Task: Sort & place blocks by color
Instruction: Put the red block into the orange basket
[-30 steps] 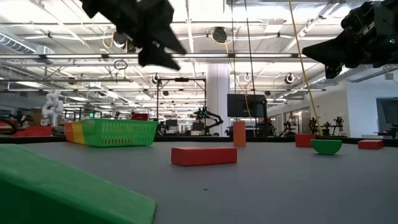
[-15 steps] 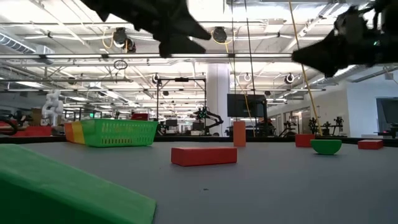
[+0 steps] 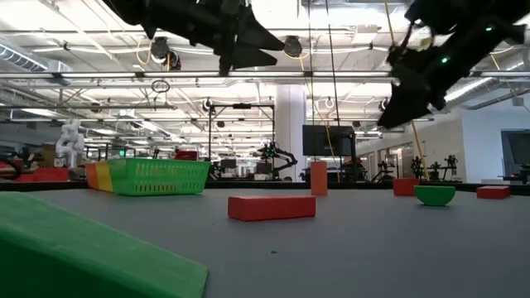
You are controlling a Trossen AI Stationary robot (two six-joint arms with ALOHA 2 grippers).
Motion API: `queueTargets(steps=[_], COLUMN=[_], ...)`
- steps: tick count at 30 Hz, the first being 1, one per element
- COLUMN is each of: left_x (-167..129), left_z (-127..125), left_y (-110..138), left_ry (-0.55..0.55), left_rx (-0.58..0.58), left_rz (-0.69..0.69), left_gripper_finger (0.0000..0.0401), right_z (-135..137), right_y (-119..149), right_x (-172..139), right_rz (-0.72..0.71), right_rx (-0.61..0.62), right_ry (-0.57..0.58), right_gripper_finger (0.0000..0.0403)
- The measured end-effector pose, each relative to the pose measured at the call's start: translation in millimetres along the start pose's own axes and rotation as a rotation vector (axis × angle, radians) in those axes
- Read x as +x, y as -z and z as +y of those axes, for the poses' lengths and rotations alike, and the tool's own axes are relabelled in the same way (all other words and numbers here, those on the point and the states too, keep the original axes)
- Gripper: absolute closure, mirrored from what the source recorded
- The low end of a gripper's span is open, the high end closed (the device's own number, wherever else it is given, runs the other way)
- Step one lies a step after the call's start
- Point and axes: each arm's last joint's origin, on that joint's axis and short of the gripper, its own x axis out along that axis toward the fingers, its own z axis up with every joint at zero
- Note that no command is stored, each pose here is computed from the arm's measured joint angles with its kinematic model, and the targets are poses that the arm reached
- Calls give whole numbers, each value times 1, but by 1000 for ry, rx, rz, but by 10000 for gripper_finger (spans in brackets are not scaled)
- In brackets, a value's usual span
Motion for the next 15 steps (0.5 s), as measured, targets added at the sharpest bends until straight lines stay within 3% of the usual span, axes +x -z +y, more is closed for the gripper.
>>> queueTargets(steps=[4, 8, 11, 15], left_x=[-3, -8, -14, -18], left_z=[-5, -14, -21, -30], left_y=[1, 3, 0, -1], left_ry=[15, 42, 64, 93], left_rx=[23, 54, 65, 74], left_rz=[28, 73, 77, 79], left_gripper_finger=[160, 160, 160, 160], right_z=[2, 3, 1, 1], right_y=[-6, 2, 12, 16], right_x=[10, 23, 30, 34], right_rz=[124, 282, 385, 426], right_rx=[70, 135, 157, 190], right_ry=[59, 35, 103, 144], right_gripper_finger=[199, 198, 202, 203])
